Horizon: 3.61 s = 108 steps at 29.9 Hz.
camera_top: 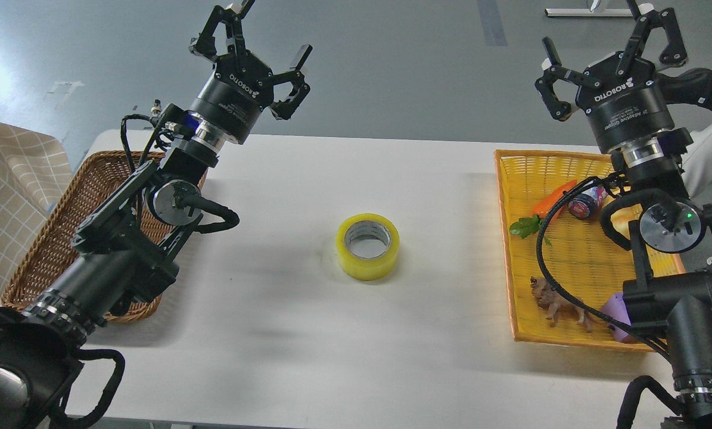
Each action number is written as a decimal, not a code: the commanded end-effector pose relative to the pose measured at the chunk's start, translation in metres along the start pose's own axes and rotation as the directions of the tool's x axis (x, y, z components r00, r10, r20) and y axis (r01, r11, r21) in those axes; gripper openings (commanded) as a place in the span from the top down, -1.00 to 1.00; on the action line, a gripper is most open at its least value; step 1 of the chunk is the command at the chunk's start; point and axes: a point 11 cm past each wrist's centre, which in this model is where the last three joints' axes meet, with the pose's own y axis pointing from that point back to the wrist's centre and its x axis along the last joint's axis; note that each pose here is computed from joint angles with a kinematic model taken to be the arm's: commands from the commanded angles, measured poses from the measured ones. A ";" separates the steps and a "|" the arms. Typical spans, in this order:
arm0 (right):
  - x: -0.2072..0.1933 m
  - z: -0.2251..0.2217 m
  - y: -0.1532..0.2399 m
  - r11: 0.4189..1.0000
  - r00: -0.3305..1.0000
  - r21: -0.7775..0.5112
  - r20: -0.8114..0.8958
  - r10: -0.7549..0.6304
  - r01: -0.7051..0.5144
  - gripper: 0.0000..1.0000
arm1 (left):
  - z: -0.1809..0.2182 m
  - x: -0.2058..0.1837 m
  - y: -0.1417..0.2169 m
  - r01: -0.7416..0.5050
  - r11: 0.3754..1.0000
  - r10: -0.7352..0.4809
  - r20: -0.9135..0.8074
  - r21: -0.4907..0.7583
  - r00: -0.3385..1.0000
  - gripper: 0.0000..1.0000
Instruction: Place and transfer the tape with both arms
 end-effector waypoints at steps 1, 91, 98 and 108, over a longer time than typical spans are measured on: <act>0.002 0.001 0.001 1.000 1.000 -0.003 0.002 0.005 -0.005 -1.00 | 0.000 -0.003 -0.003 0.019 1.000 -0.020 0.044 0.018 0.999 -0.96; 0.041 0.027 0.063 0.988 0.988 -0.019 0.028 0.151 -0.151 -1.00 | -0.152 -0.014 0.058 -0.335 0.316 -0.929 0.220 0.888 -0.296 -0.95; 0.042 0.028 0.065 0.988 0.987 -0.021 0.029 0.155 -0.155 -1.00 | -0.161 -0.009 0.060 -0.348 0.301 -0.939 0.213 0.888 -0.269 -0.95; 0.043 0.029 0.066 0.987 0.987 -0.023 0.030 0.159 -0.159 -1.00 | -0.166 -0.003 0.067 -0.368 0.271 -0.948 0.180 0.890 -0.264 -0.54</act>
